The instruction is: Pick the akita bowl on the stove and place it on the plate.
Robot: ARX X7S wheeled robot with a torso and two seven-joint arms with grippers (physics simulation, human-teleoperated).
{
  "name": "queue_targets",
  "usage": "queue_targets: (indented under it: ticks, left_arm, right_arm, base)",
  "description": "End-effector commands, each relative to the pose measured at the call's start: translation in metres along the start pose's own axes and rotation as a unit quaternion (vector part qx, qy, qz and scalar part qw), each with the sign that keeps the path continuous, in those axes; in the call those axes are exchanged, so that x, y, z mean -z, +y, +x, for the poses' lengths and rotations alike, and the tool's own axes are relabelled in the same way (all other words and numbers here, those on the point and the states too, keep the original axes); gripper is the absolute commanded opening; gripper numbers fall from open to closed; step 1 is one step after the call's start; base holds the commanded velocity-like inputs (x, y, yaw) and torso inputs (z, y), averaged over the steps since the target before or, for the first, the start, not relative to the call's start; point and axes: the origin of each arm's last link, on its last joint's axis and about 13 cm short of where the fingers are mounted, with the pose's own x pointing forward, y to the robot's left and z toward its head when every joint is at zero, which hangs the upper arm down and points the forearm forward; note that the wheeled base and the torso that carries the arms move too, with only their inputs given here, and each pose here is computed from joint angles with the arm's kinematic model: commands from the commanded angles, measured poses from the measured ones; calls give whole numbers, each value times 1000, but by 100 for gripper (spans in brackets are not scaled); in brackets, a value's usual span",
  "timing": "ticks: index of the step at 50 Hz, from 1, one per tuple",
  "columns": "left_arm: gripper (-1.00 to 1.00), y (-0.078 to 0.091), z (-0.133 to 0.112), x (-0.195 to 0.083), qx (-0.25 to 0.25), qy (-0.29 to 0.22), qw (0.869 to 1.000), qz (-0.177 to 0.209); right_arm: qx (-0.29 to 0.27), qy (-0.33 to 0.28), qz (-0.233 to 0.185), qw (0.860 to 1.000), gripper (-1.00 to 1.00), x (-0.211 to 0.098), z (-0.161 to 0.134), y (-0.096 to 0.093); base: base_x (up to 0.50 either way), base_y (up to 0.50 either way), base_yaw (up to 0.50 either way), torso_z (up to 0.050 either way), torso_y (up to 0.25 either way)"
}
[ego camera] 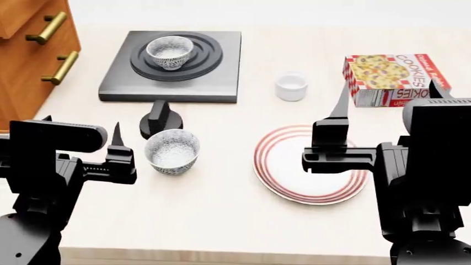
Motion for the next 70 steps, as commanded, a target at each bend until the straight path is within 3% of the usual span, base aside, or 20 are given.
queue_targets:
  ticks: [1,49,70]
  left_arm:
    - [100,0,1,-3,1,-2,1000,-1]
    - [100,-2,-1,-3,8,-8,1000,5]
    - [100,-2,-1,-3,8,-9,1000,6]
  right_arm:
    - [-1,1,3,1000,100,0,0,0]
    - [-2,1,4,1000,100,1,1,0]
    - [-4,2,1,1000,100,-1,0,1]
  base:
    - [0,-109,0,0,0]
    - [0,-189,0,0,0]
    - [2,-9,0,0,0]
